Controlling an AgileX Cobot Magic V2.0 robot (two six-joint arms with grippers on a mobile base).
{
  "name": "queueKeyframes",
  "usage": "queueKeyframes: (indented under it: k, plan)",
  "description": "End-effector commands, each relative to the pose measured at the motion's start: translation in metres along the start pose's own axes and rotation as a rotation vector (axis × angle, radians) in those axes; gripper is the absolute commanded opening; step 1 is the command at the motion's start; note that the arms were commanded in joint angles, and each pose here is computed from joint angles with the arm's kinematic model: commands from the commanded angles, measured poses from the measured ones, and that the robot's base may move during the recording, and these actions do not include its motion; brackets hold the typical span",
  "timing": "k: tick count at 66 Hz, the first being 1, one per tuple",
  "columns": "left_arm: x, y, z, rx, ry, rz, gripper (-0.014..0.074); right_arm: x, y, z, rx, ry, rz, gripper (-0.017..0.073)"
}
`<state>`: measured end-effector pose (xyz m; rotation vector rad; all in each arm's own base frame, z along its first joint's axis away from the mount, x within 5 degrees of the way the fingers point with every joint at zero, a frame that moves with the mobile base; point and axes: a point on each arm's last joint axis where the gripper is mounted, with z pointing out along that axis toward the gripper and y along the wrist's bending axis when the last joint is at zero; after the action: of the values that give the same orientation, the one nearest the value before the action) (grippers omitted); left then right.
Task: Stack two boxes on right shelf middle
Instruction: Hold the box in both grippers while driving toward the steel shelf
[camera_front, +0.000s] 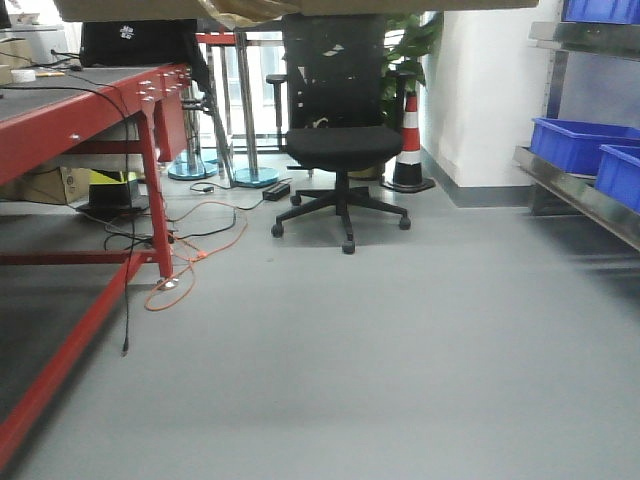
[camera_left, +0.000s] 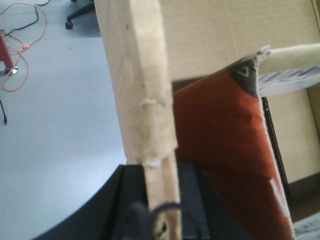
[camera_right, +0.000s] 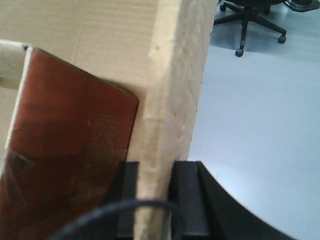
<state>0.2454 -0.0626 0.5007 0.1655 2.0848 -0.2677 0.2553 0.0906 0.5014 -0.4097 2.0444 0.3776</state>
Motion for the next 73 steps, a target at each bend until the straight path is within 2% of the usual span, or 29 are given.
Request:
queueKeyframes:
  k: [1,73]
  plan:
    - [-0.0048,-0.0003,-0.0086,-0.003,-0.057,0.016,-0.0111,-0.0075,-0.0032,-0.0083,0.039,-0.075,-0.026,-0.0153]
    - [-0.0048,-0.0003,-0.0086,-0.003,-0.057,0.016,-0.0111,-0.0075,-0.0032,-0.0083,0.039,-0.075,-0.026,-0.0153]
